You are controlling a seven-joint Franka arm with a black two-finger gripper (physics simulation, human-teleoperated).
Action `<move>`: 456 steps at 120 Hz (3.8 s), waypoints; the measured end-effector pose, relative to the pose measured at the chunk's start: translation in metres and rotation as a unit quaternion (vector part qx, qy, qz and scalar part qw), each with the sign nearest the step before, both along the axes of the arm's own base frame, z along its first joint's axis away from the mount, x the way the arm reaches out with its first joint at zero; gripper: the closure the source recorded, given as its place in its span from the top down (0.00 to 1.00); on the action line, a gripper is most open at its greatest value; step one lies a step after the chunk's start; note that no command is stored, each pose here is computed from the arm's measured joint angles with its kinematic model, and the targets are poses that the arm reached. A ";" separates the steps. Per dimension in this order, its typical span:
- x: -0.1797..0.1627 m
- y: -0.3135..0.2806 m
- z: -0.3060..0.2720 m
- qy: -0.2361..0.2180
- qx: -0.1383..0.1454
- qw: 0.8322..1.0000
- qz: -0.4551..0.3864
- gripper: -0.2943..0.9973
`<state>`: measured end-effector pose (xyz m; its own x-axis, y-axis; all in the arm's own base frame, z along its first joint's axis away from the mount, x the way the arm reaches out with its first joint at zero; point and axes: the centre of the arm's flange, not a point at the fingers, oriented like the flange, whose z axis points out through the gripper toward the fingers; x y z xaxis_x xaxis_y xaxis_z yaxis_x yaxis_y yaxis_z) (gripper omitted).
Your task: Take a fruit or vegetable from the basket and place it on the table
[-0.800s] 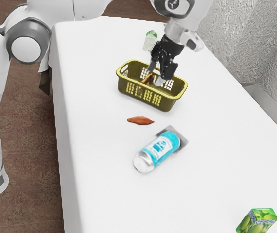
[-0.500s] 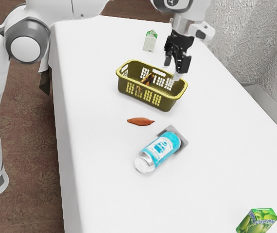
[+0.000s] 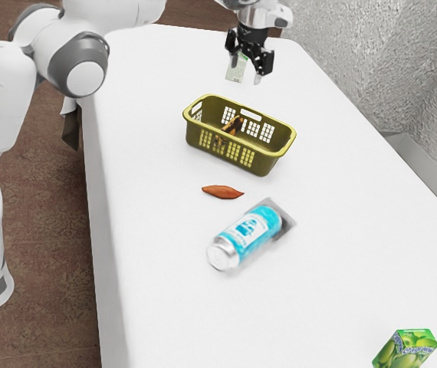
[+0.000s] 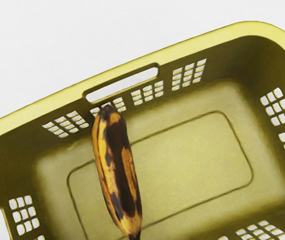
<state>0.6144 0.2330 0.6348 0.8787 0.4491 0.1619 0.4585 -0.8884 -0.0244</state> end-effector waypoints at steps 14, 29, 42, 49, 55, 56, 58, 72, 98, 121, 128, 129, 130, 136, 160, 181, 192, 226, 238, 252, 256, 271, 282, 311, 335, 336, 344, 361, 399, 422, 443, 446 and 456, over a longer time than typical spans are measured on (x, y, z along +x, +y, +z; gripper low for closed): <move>-0.001 0.019 -0.051 0.019 -0.026 0.999 0.018 0.77; -0.011 0.034 -0.083 0.030 -0.037 0.998 0.036 0.77; -0.015 0.052 -0.094 0.028 -0.037 0.998 0.051 0.77; -0.012 0.055 -0.103 0.031 -0.037 0.997 0.054 0.77; -0.008 0.056 -0.111 0.033 -0.037 0.997 0.054 0.77; -0.008 0.056 -0.112 0.033 -0.037 0.997 0.054 0.77; -0.007 0.056 -0.115 0.034 -0.037 0.997 0.054 0.77; 0.002 0.057 -0.134 0.040 -0.039 0.997 0.054 0.77; 0.014 0.054 -0.159 0.043 -0.047 0.997 0.054 0.77; 0.019 0.057 -0.170 0.038 -0.048 0.997 0.057 0.77; 0.020 0.059 -0.174 0.038 -0.048 0.996 0.058 0.77; 0.020 0.059 -0.175 0.038 -0.048 0.996 0.059 0.77; 0.020 0.059 -0.176 0.038 -0.048 0.996 0.059 0.77; 0.022 0.059 -0.178 0.038 -0.048 0.996 0.059 0.77; 0.026 0.057 -0.186 0.036 -0.052 0.996 0.059 0.77; 0.029 0.057 -0.195 0.036 -0.056 0.996 0.061 0.77; 0.030 0.058 -0.201 0.038 -0.058 0.996 0.062 0.77; 0.033 0.061 -0.217 0.040 -0.063 0.995 0.067 0.69; 0.033 0.062 -0.222 0.041 -0.065 0.995 0.069 0.58; 0.033 0.064 -0.226 0.042 -0.065 0.994 0.071 0.47; 0.033 0.065 -0.228 0.043 -0.065 0.994 0.072 0.50; 0.034 0.066 -0.231 0.045 -0.064 0.994 0.073 0.71; 0.034 0.066 -0.231 0.045 -0.065 0.994 0.073 0.76; 0.033 0.065 -0.222 0.039 -0.061 0.995 0.071 0.43; 0.030 0.064 -0.199 0.024 -0.056 0.996 0.068 0.36; 0.030 0.064 -0.197 0.023 -0.056 0.996 0.068 0.36; 0.027 0.063 -0.179 0.012 -0.052 0.996 0.065 0.35; 0.019 0.057 -0.134 -0.017 -0.044 0.997 0.057 0.35; 0.071 -0.189 -0.019 -0.093 -0.020 0.986 -0.138 0.35; 0.120 -0.351 -0.006 -0.140 0.007 0.958 -0.250 0.35; 0.135 -0.410 -0.053 -0.122 -0.003 0.950 -0.288 0.34; 0.136 -0.412 -0.056 -0.119 -0.003 0.950 -0.290 0.34; 0.134 -0.423 -0.062 -0.113 -0.003 0.949 -0.296 0.43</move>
<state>0.7487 -0.1899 0.5732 0.9206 -0.1104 0.3745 -0.1278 -0.9916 0.0218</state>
